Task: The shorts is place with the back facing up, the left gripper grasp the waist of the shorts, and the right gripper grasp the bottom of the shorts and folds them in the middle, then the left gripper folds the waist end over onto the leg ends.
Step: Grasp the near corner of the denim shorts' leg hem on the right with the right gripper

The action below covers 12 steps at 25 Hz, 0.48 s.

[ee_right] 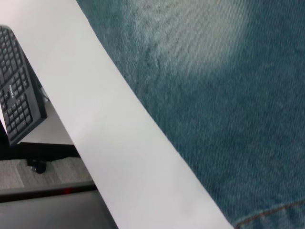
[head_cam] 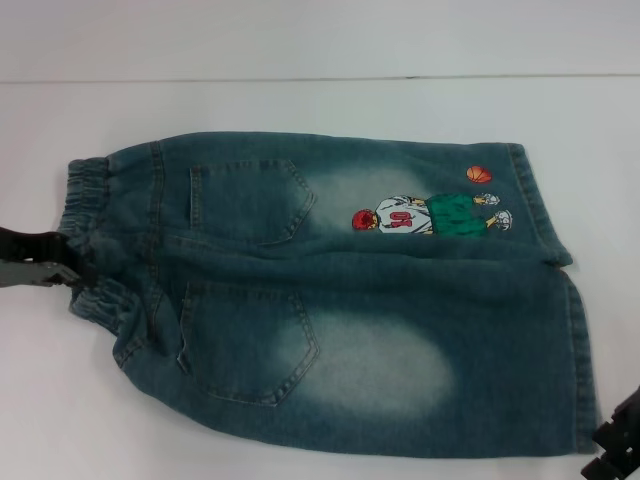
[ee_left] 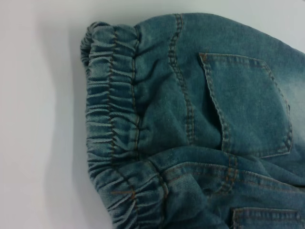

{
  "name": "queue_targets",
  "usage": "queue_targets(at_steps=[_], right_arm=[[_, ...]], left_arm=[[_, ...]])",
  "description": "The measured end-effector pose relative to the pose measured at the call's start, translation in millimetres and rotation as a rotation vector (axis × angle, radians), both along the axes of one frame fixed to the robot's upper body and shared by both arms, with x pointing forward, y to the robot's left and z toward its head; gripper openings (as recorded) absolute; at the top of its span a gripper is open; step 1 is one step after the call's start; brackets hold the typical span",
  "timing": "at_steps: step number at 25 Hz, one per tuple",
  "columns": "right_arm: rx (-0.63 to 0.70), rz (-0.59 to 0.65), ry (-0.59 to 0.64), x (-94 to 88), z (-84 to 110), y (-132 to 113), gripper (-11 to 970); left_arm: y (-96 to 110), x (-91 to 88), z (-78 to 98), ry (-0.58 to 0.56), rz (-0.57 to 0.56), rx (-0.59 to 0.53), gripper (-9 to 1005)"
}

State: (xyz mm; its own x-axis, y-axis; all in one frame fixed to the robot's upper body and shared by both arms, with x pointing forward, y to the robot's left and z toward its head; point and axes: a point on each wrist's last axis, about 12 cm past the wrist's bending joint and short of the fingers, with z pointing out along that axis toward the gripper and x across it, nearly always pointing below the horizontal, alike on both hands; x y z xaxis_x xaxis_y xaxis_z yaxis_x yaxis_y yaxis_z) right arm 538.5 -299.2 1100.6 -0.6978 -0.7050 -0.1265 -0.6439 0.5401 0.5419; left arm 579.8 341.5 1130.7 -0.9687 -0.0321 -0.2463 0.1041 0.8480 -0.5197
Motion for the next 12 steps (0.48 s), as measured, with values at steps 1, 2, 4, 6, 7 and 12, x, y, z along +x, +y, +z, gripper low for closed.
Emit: queue_targets(at_steps=[1,2,4,6,7,12], right_arm=[[0.004,-0.001,-0.005,0.8,0.4,0.8,656],[0.008,-0.003,-0.01,1.8,1.0,1.3,654],[0.013,-0.008,-0.023,4.0,1.8,2.2,651],[0.016,-0.012,-0.037,6.3,2.2,3.0,647],[0.018,-0.013,-0.042,6.9,2.2,3.4,645],[0.032,-0.018,-0.056,8.7,2.9,4.8,636]], left_arm=[[-0.5,0.1,-0.1,0.0,-0.001,-0.001,37],[-1.3,0.3,-0.2,-0.001,-0.003,-0.002,37],[-2.6,0.6,-0.3,-0.003,-0.005,-0.003,37],[-3.2,0.8,-0.4,-0.004,-0.006,-0.003,37],[-3.3,0.7,-0.3,-0.005,-0.006,-0.003,37],[-2.7,0.2,-0.8,-0.004,-0.004,-0.002,36]])
